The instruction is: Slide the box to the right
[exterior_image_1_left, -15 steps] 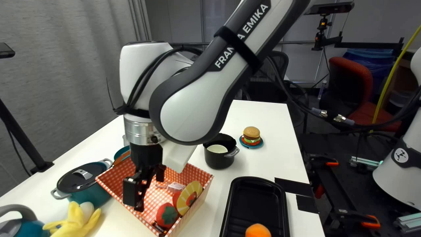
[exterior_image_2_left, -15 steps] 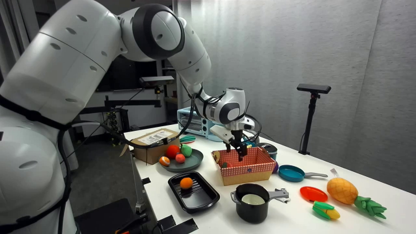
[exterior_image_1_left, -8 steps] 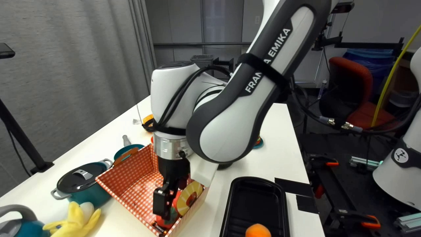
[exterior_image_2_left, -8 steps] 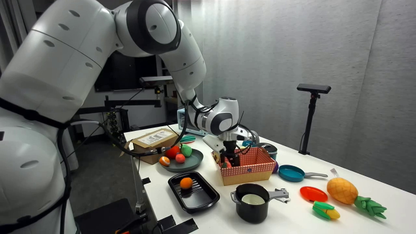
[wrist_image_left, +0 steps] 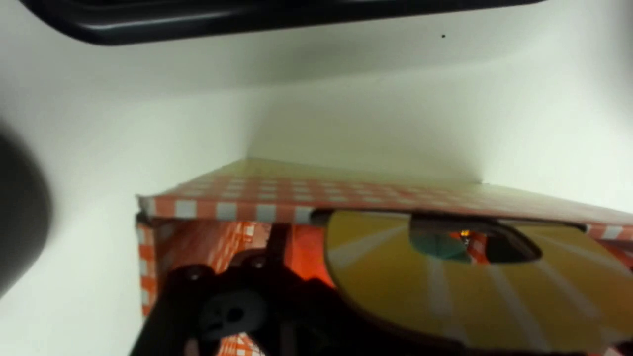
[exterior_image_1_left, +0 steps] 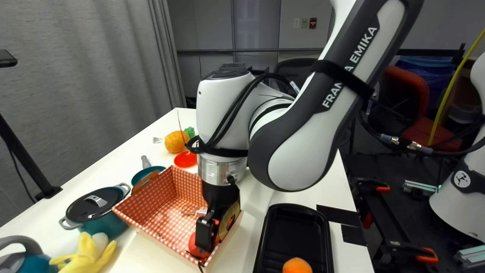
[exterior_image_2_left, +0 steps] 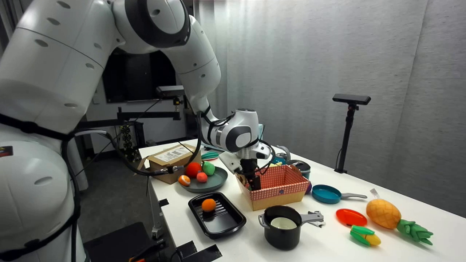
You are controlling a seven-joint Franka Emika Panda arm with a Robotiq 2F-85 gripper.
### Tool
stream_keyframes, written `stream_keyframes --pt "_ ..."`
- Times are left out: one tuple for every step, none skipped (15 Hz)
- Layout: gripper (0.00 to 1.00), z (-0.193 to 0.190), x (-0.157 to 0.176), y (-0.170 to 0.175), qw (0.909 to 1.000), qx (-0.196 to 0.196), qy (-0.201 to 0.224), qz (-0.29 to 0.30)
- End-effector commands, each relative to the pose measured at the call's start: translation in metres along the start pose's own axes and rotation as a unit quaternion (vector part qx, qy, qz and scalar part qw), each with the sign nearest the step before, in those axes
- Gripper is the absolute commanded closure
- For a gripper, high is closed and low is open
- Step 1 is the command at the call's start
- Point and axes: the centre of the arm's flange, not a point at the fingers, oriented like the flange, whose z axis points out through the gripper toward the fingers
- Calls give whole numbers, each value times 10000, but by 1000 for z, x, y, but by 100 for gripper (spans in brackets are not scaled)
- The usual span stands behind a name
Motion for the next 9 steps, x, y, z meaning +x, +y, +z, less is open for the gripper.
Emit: stream_keyframes --pt "0 -17 -20 3 9996 -192 139 178" --pt "0 -19 -22 4 9994 -240 144 197" --pt "0 -21 -23 6 9992 -289 147 218" --pt "0 -23 -24 8 9990 -344 149 253" --pt "0 -23 -24 12 9984 -428 154 323" --pt "0 -25 -24 16 9981 -469 163 376" --pt "0 -25 -24 23 9974 -523 175 468" --pt "0 -25 -24 29 9968 -564 181 544" --pt "0 -25 -24 37 9959 -612 182 635"
